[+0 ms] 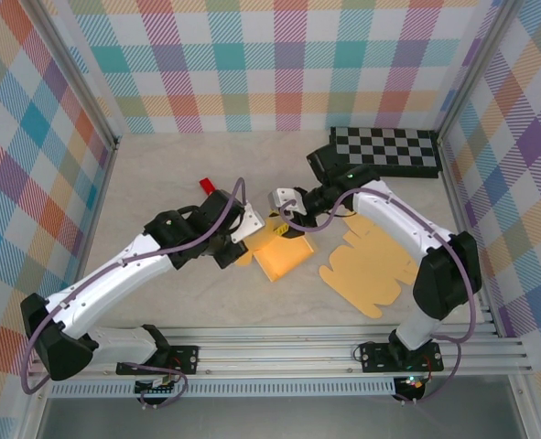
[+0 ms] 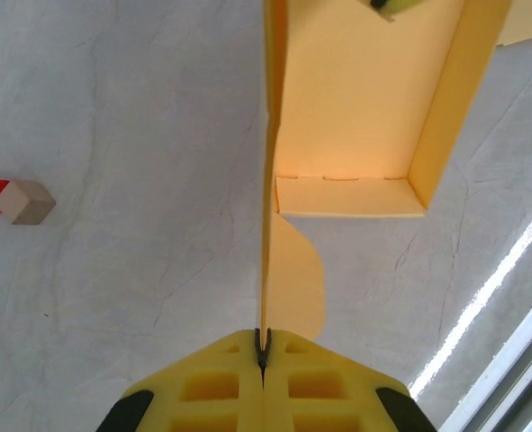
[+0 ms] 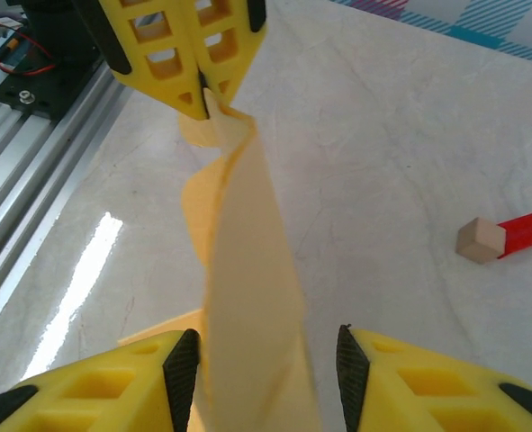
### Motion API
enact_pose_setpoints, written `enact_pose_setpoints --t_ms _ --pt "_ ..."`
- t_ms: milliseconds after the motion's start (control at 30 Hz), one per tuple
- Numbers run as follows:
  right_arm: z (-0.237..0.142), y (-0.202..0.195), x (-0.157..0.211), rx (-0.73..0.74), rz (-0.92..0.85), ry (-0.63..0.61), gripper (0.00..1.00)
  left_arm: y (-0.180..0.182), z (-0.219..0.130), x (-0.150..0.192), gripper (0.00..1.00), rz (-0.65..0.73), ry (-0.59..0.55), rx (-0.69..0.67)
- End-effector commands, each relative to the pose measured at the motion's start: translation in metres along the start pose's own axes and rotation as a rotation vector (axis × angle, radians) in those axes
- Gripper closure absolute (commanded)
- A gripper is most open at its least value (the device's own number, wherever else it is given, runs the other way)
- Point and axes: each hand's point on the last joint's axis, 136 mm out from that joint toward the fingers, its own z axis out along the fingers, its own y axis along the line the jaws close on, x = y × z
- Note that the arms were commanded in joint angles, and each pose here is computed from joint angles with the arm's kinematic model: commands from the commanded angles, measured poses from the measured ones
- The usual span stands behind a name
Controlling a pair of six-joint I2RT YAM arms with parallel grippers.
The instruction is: Fold the paper box
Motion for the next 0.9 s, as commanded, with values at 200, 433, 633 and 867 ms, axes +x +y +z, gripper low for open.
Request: enact_pose_setpoints --t_ms 200,433,633,867 --pt "0.003 0.014 -0.017 -0.063 0.021 -0.085 0.78 0.006 -0.017 -0.037 1.0 0.018 -0.146 -0.049" --pt "-0.02 0.027 -0.03 -0.093 0.038 -0.076 0.59 0.016 -0.01 -0.02 1.0 0.067 -0.052 -0.121" --pt "-0.061 0.016 -0.028 0.016 0.024 -0.086 0.56 0.02 -0.013 -0.012 1.0 0.098 -0.036 -0.153" --pt "-0.076 -0.004 -0.015 0.121 -0.012 -0.015 0.53 0.017 -0.018 -0.013 1.0 0.11 -0.076 -0.14"
